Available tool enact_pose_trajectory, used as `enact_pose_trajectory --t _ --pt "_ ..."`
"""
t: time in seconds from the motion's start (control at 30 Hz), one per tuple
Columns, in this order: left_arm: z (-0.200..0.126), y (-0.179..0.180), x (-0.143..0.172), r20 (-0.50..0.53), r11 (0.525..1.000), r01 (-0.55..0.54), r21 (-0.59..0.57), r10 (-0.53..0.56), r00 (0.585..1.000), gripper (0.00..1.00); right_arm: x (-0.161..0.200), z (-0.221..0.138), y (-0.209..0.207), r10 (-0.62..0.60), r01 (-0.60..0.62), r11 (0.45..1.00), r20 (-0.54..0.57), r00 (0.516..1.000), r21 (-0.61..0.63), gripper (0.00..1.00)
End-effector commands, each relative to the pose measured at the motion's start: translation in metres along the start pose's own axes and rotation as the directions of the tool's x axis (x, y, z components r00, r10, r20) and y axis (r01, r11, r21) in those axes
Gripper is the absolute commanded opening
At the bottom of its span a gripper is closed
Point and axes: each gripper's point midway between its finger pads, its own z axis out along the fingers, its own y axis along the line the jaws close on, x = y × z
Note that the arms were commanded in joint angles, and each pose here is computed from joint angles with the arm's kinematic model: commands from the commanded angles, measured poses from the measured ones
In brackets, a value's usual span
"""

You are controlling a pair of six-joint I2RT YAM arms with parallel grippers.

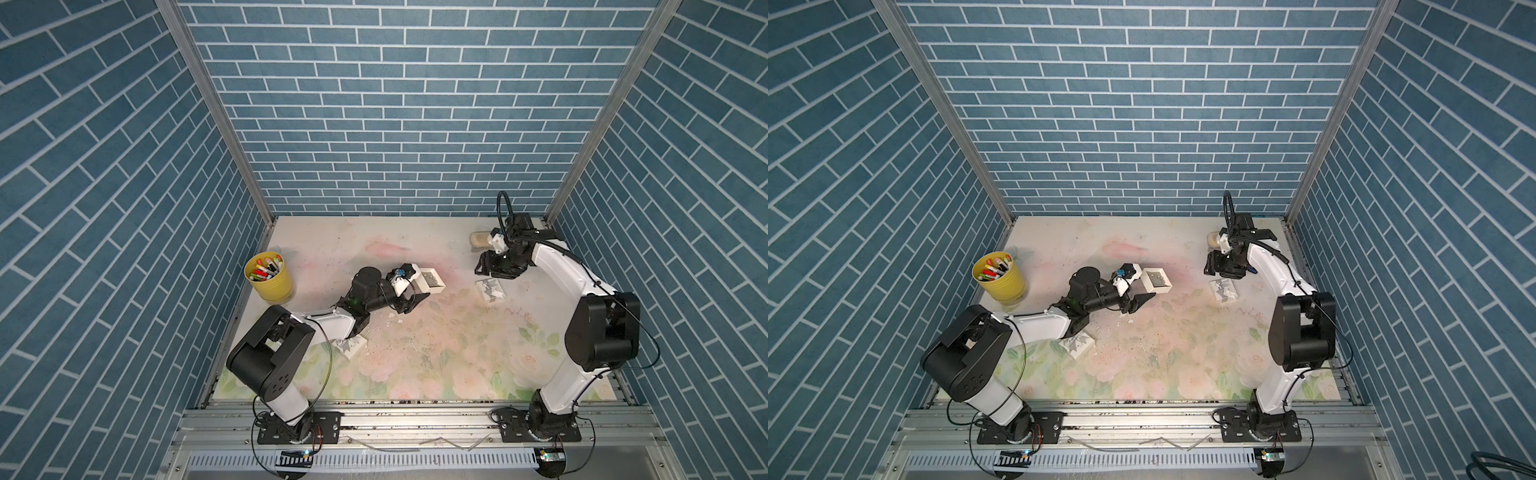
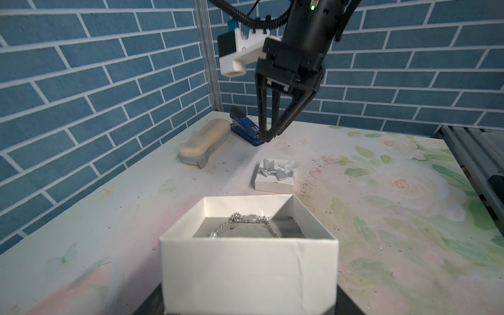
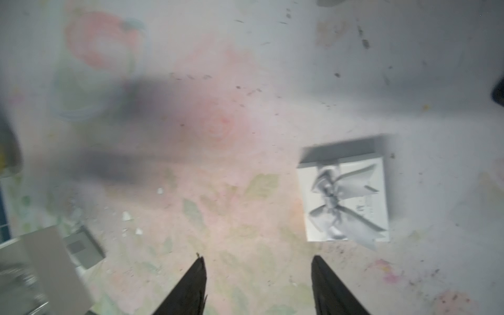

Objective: Take the necklace out of the lift-off lid jewelry box
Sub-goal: Place the lid at the center of the board.

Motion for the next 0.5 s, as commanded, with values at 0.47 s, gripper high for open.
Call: enact_pose_trajectory --t 0.47 --pt "-0.007 -0.002 -0.018 0.027 1.000 -0.026 0.014 0.026 0.999 0.51 0.029 0.018 0.104 -0.118 0.072 0.953 -0.142 0.983 -0.293 0.41"
